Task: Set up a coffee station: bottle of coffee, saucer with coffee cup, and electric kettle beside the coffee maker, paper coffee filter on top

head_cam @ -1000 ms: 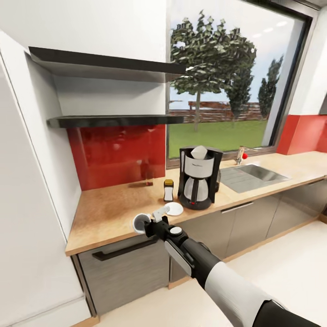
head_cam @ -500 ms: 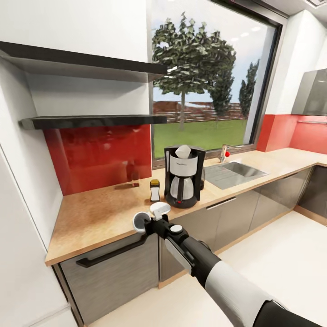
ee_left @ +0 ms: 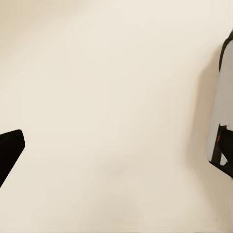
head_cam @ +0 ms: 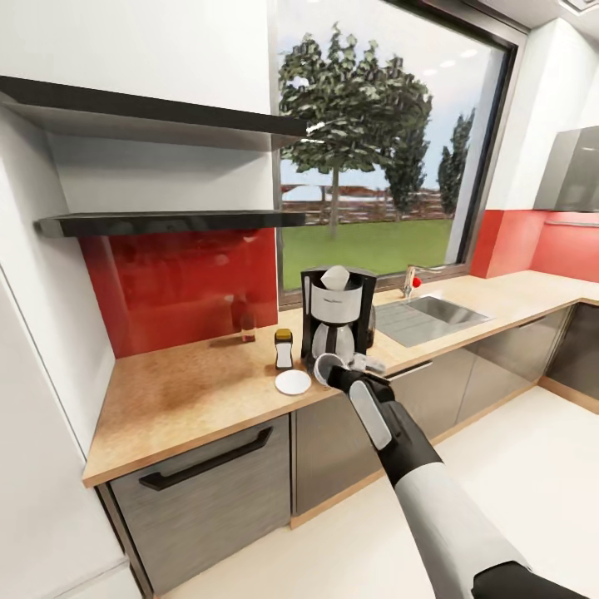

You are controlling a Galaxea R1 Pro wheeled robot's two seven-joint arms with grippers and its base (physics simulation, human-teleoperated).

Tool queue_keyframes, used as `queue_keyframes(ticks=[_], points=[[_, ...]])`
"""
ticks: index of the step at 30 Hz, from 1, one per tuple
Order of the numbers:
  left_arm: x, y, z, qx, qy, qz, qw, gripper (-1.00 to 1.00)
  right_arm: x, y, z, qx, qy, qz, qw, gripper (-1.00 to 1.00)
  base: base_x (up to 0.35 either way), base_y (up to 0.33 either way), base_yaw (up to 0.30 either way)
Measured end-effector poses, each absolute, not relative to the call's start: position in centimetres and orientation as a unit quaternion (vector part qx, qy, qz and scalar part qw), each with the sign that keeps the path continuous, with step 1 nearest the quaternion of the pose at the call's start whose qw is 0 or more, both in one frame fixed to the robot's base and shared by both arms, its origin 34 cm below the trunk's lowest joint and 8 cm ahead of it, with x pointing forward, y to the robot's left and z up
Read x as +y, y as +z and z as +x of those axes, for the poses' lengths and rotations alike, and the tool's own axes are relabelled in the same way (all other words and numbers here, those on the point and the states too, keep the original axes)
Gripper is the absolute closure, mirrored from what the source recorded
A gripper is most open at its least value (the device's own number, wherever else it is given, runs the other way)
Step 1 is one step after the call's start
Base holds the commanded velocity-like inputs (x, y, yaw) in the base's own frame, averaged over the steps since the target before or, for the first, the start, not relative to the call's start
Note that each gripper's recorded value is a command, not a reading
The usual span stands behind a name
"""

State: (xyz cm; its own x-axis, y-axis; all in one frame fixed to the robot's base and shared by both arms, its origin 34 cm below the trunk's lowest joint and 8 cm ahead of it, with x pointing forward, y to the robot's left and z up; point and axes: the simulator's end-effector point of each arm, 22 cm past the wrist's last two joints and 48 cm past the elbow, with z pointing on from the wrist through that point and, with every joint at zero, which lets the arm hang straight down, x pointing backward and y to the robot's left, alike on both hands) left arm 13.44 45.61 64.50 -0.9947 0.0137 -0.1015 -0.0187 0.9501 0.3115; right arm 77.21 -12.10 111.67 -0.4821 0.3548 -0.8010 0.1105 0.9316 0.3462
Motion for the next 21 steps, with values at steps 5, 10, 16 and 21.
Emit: queue_keyframes(ticks=[5, 10, 16, 21], points=[[45.2, 64.4, 13.4, 0.986, 0.156, -0.001, 0.051, -1.0, -11.6, 110.5, 76.5, 0.858, 0.152, 0.177, 0.457, 1.0, 0.0, 0.0, 0.0], [45.5, 64.5, 13.4, 0.985, 0.164, -0.002, 0.05, -1.0, -13.9, 109.3, 75.8, 0.866, 0.105, 0.211, 0.441, 1.0, 0.0, 0.0, 0.0], [46.4, 64.8, 13.3, 0.981, 0.185, -0.005, 0.049, -1.0, -14.4, 109.1, 75.7, 0.867, 0.093, 0.218, 0.438, 1.0, 0.0, 0.0, 0.0], [46.5, 64.8, 13.2, 0.981, 0.188, -0.005, 0.046, -1.0, -16.1, 108.1, 75.0, 0.872, 0.055, 0.237, 0.425, 1.0, 0.032, 0.018, 0.0]])
